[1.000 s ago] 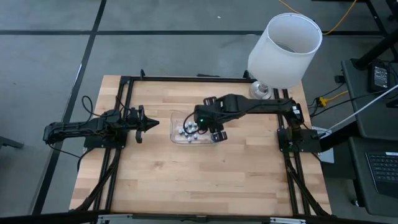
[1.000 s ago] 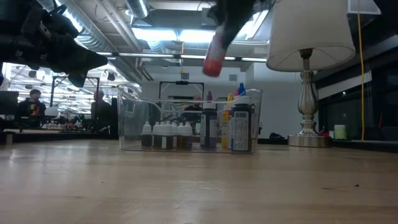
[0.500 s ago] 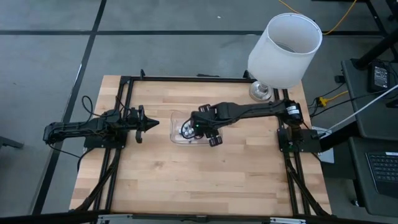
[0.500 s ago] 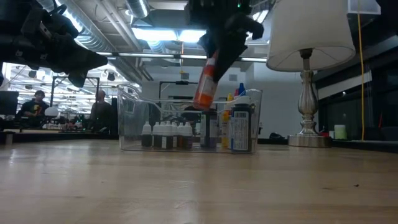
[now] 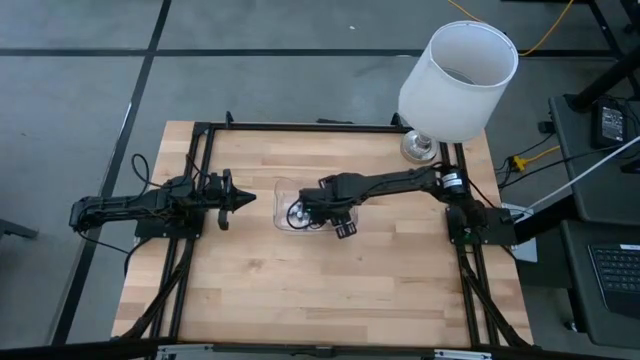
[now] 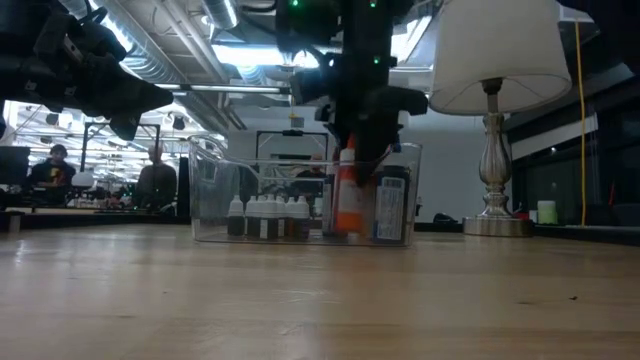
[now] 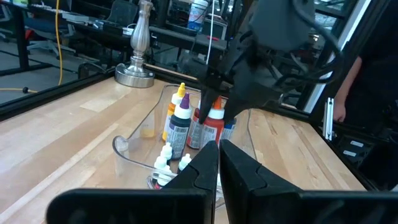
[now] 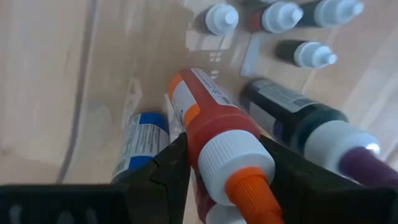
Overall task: Pick & Place food coloring
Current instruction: Put the large orange food coloring bottle into the transparent bin, then return to Home Position
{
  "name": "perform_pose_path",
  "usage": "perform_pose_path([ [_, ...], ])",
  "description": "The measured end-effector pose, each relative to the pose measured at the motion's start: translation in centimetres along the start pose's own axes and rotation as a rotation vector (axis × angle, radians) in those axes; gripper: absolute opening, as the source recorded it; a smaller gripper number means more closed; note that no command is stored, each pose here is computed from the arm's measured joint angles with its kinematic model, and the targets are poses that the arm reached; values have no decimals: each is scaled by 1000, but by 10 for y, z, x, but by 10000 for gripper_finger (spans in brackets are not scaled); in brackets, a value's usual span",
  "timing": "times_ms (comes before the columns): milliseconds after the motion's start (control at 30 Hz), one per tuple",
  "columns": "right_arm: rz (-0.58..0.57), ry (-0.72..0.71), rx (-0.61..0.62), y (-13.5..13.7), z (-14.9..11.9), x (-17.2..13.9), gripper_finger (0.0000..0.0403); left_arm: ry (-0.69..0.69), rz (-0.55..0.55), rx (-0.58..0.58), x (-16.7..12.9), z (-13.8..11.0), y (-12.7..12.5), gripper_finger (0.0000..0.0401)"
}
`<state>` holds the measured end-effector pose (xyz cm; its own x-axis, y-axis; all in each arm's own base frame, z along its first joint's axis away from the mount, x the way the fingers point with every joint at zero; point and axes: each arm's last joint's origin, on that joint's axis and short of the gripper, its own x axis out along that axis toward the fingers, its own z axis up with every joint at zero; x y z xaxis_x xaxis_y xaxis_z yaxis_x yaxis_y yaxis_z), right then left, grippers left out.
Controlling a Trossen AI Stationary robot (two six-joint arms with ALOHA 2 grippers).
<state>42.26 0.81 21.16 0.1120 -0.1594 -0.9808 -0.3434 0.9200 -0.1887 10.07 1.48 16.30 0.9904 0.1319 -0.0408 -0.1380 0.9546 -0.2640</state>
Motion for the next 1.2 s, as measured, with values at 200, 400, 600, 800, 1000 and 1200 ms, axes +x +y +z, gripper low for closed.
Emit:
perform_pose_path([
  [200,11,33,-8,1,0,7,163,0,0,0,0,0,0,8],
  [400,1,11,-4,0,2,4,163,0,0,0,0,0,0,12],
  [600,-33,18,-2,-2,2,3,164,0,0,0,0,0,0,10],
  [800,-33,22,-3,-2,2,3,190,0,0,0,0,0,0,9],
  [1000,-34,22,-3,-2,2,3,225,0,0,0,0,0,0,13],
  [1200,-61,1,22,-7,6,-16,236,0,0,0,0,0,0,10],
])
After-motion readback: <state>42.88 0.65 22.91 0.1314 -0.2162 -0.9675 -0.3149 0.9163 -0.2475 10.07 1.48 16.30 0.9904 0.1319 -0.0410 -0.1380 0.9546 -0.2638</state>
